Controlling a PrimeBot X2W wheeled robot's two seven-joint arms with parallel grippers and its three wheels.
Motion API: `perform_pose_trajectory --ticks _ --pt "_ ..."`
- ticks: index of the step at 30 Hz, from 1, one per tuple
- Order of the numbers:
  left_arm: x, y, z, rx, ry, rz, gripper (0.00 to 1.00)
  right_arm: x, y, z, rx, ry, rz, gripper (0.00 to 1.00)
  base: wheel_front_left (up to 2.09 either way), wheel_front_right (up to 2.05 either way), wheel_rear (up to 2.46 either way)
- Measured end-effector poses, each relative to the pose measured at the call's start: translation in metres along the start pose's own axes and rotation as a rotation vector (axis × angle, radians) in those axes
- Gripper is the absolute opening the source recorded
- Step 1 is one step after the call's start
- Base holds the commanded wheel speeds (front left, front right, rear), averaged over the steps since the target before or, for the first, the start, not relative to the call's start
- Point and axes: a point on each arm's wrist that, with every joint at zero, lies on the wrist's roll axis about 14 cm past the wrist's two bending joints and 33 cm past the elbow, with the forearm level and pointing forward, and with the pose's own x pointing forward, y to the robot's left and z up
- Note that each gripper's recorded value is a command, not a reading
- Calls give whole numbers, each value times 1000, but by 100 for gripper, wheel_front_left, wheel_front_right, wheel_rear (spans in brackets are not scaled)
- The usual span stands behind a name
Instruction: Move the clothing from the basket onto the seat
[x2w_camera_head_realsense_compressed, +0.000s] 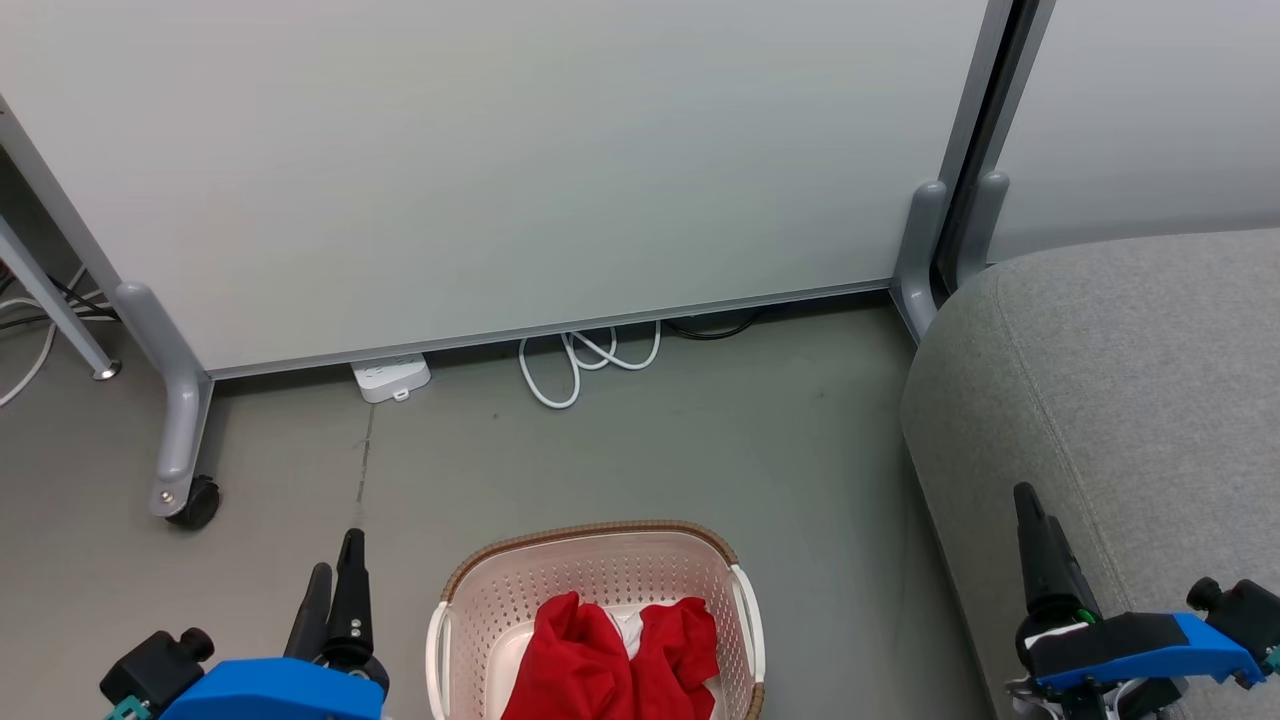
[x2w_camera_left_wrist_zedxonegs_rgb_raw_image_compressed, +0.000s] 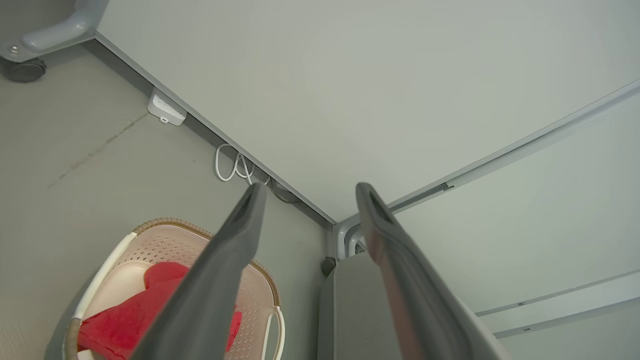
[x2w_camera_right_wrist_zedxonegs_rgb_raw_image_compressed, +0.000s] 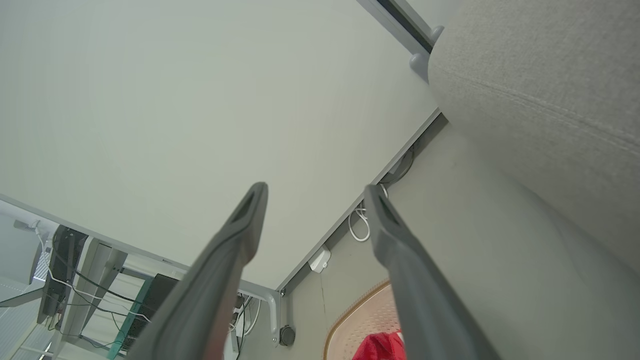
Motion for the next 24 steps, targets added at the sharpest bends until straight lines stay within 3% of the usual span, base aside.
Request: perform_pose_trajectory --ticks 24 --pt "4 -25 4 346 -60 -69 100 1 11 0 -337 11 39 100 0 0 0"
